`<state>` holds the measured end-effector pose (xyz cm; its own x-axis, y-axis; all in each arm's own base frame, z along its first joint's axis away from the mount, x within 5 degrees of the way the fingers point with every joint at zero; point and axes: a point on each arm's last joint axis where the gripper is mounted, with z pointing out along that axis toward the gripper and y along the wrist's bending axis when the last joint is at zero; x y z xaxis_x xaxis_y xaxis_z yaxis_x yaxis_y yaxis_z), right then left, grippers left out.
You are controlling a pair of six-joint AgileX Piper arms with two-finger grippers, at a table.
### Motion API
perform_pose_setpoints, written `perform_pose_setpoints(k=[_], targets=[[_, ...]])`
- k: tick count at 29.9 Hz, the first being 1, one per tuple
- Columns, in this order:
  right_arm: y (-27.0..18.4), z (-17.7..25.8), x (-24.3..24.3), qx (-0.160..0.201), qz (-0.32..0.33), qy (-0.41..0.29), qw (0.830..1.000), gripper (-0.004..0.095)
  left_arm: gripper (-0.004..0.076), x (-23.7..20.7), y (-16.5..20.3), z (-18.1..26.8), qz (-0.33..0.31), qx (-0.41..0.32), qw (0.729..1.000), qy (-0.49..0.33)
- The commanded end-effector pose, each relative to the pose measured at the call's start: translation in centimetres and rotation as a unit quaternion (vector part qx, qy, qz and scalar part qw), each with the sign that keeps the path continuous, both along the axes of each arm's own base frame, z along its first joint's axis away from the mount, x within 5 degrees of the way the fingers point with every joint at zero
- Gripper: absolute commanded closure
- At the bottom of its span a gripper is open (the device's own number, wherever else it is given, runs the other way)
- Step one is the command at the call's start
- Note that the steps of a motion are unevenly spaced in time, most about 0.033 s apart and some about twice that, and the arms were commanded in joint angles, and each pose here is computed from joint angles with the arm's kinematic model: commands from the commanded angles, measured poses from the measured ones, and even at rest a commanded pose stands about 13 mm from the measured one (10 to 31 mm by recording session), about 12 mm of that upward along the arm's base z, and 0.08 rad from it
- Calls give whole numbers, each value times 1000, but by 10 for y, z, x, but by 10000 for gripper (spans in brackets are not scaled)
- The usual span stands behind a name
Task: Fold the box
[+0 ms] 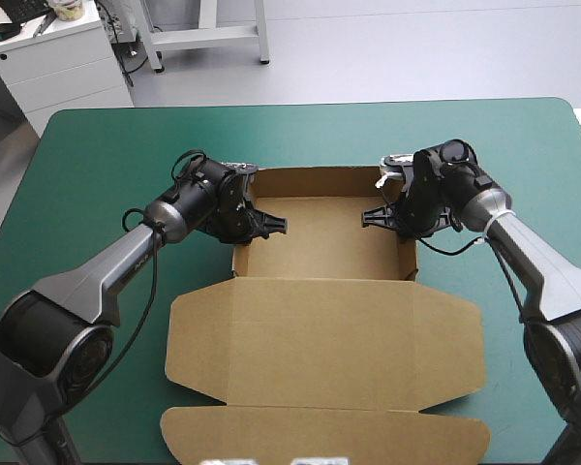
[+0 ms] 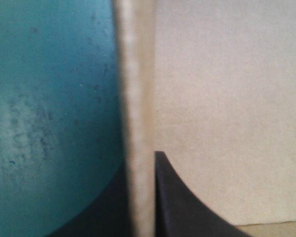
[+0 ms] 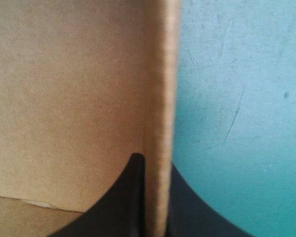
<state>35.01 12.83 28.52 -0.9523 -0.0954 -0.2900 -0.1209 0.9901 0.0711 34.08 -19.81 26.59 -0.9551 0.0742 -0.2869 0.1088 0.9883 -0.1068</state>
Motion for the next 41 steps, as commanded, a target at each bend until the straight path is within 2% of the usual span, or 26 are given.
perform_pose_setpoints(k=[1,3,5,7,12,15,22,30,32,33,35,37,41], targets=[[-3,23,1,7,12,-52,999,883,733,-4,3,24,-25,3,999,-38],[-1,19,1,7,17,-41,999,824,724,-4,3,24,-25,3,999,-38],[0,16,1,10,25,-30,999,738,681,-4,3,24,-26,3,999,-38],[0,16,1,10,25,-30,999,616,615,-4,3,24,-28,4,999,-38],[0,16,1,11,25,-30,999,207,356,-4,2,24,-44,4,998,-40],[-1,16,2,13,21,-33,999,104,273,-3,1,25,-44,2,998,-44],[0,25,6,29,13,-56,998,103,277,2,1,58,-43,3,996,-76],[2,80,7,48,15,-100,994,103,295,-1,4,109,-36,-7,994,-103],[0,95,3,50,16,-106,993,103,347,-3,6,118,-36,-7,994,-106],[-2,102,0,46,17,-109,993,103,398,-3,6,125,-44,-10,992,-116],[-4,112,-6,42,19,-114,992,103,545,-6,7,134,-51,-15,990,-130],[-7,121,-13,45,20,-126,991,103,727,-12,9,144,-57,-22,988,-141],[-7,138,-30,75,27,-139,987,103,727,-32,16,166,-96,-43,981,-160]])
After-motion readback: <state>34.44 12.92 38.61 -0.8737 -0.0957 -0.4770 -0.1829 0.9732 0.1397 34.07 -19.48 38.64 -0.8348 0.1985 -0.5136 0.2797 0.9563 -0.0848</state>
